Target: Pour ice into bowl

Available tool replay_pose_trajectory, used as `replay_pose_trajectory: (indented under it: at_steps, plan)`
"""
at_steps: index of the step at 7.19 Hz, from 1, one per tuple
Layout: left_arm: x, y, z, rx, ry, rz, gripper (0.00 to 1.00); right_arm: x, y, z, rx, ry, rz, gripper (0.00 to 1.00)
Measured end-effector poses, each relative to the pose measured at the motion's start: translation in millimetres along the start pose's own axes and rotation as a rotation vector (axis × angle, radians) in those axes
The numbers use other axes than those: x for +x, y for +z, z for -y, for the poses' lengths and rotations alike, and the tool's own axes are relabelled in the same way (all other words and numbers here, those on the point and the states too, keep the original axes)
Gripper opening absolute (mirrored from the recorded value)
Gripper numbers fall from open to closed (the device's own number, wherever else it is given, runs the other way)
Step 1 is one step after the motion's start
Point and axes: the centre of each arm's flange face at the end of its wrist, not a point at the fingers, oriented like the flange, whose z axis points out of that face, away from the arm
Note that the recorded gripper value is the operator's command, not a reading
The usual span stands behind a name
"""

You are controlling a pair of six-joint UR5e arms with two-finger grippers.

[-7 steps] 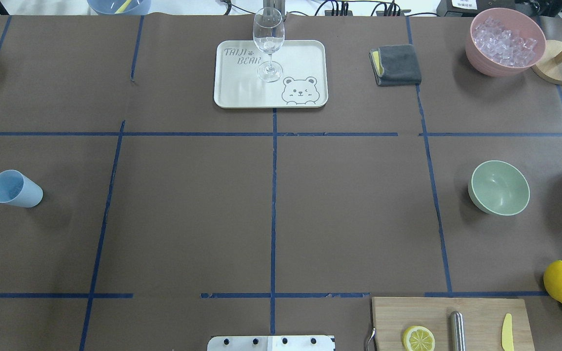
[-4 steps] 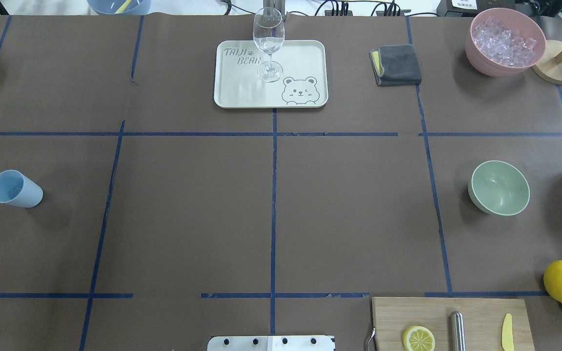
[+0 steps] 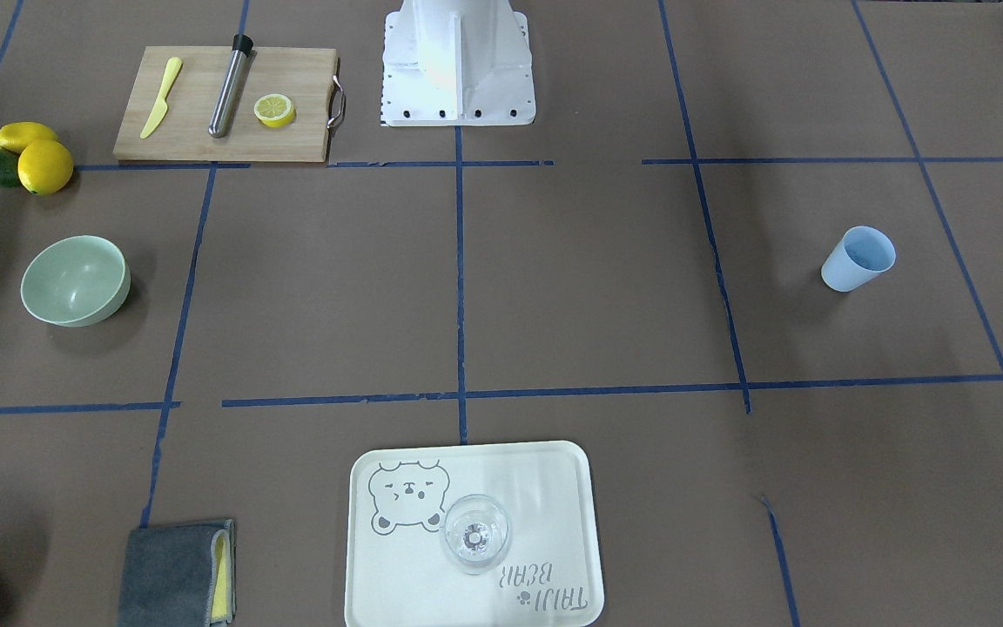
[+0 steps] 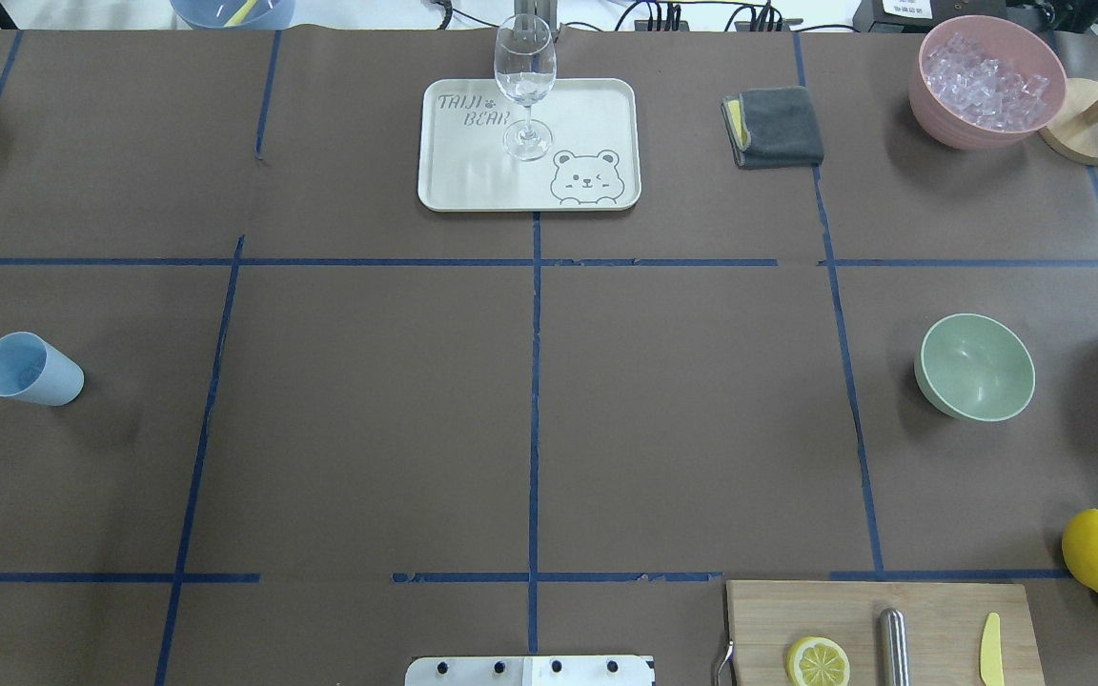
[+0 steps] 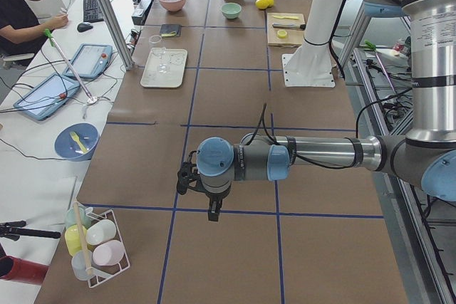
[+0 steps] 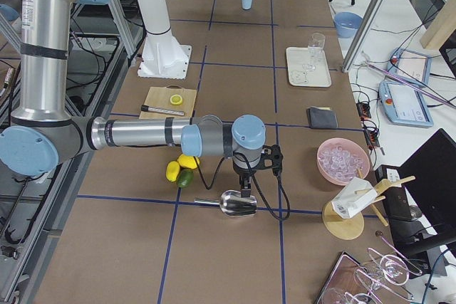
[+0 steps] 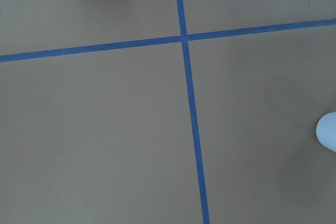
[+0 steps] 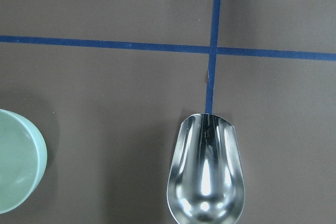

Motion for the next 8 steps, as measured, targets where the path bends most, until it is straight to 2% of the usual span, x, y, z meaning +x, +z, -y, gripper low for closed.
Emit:
replay_pose_trajectory:
  at_steps: [1,2,4,6,7,8]
  plan:
    - [6,1,-2,0.020,0.010,-0.071,1.00,-3,-1,-1,0.005,-0.006,0.018,1.00]
    - [14,-1,1,0.061,0.060,-0.106,1.00,-6,0,-4,0.013,-0.018,0.050,1.00]
    - [31,-6,9,0.129,0.155,-0.118,1.00,-10,3,-9,0.023,-0.040,0.099,1.00]
    - [52,-3,14,0.179,0.176,-0.129,1.00,-20,3,-11,0.022,-0.054,0.154,1.00]
    - [57,0,8,0.200,0.182,-0.135,1.00,-29,8,-10,0.009,-0.067,0.164,0.97]
    - [57,2,-2,0.218,0.196,-0.137,1.00,-44,22,-9,-0.028,-0.066,0.167,0.96]
